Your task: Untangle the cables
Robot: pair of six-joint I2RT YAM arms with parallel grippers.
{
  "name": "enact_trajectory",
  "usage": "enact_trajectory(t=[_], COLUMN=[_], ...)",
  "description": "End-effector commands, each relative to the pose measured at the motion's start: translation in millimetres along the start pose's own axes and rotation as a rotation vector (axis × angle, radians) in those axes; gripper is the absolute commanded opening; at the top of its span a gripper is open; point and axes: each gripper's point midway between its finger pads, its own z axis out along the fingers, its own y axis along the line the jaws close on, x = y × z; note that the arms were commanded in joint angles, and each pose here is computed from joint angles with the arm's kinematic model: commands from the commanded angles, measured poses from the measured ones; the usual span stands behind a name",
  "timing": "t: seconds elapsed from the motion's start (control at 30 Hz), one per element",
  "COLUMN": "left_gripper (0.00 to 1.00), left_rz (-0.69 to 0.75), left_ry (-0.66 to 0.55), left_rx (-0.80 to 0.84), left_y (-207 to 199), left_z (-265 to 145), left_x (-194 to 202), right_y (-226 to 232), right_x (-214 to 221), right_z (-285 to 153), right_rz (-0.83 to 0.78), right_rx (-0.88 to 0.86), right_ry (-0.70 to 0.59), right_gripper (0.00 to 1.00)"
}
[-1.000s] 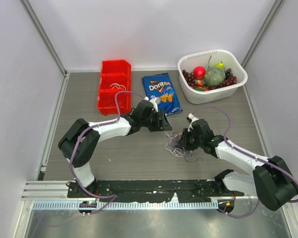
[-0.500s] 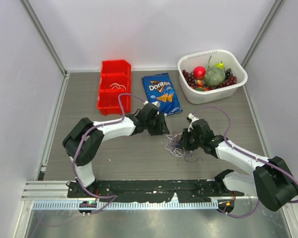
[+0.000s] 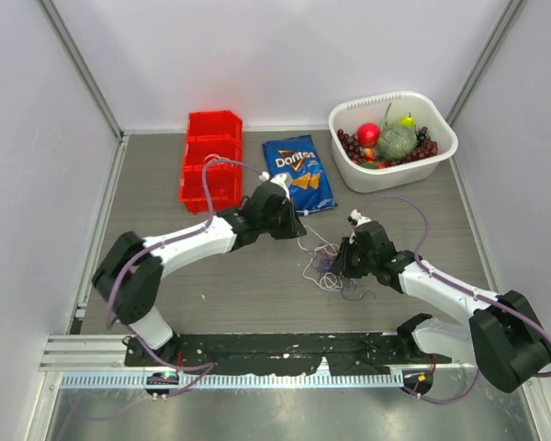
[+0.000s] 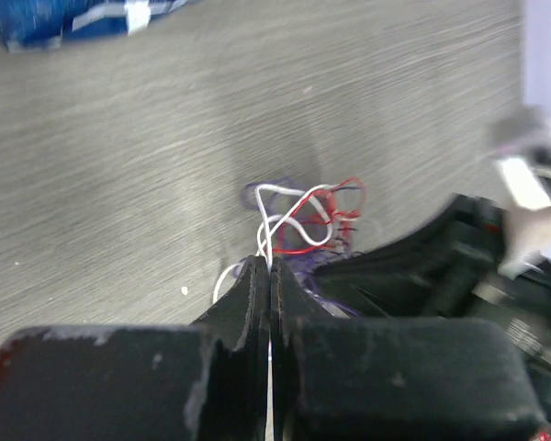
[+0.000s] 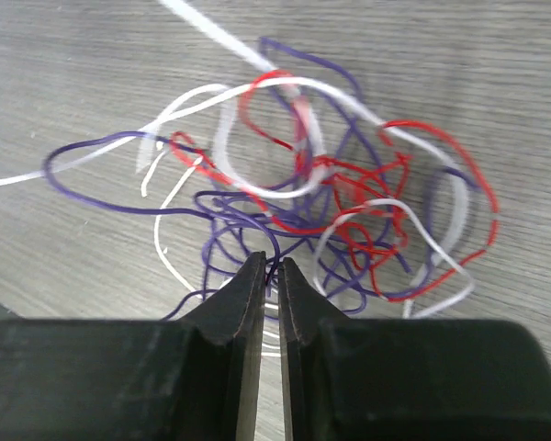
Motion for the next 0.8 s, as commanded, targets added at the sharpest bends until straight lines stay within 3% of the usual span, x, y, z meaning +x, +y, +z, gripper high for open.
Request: enact_trajectory(t=[0.0, 0.23, 0.43, 0.63, 0.77], left_gripper=[0.0, 0.0, 0.0, 0.0, 0.0], left_rz=[0.171, 0.384, 0.503, 0.486, 0.365], left_ry=[-0.275, -0.632, -0.891, -0.944, -0.978], left_rx=[0.124, 0.26, 0.381, 0.217, 0.0], left_y=[-47.6, -92.9, -127.7, -112.0, -69.5], left_z=[-70.0, -180.4, -278.0, -307.5, -308.6], left_x=[-63.9, -119.7, -144.7, -165.4, -177.3], right_y=[-13.1, -32.2, -51.6, -60.6, -57.0], right_x=[-15.5, -24.1, -21.6, -27.9, -32.1], right_z=[-4.1, -11.4, -12.3, -22.9, -27.6], right_rz=[0.029, 0.065, 0.113, 0.147, 0.148], right_rx=[0.1, 0.21, 0.323, 0.383, 0.364], right_ry=[-0.076, -0.149, -0.147, -0.2, -0.226], right_gripper=[0.16, 0.16, 0.15, 0.15, 0.16])
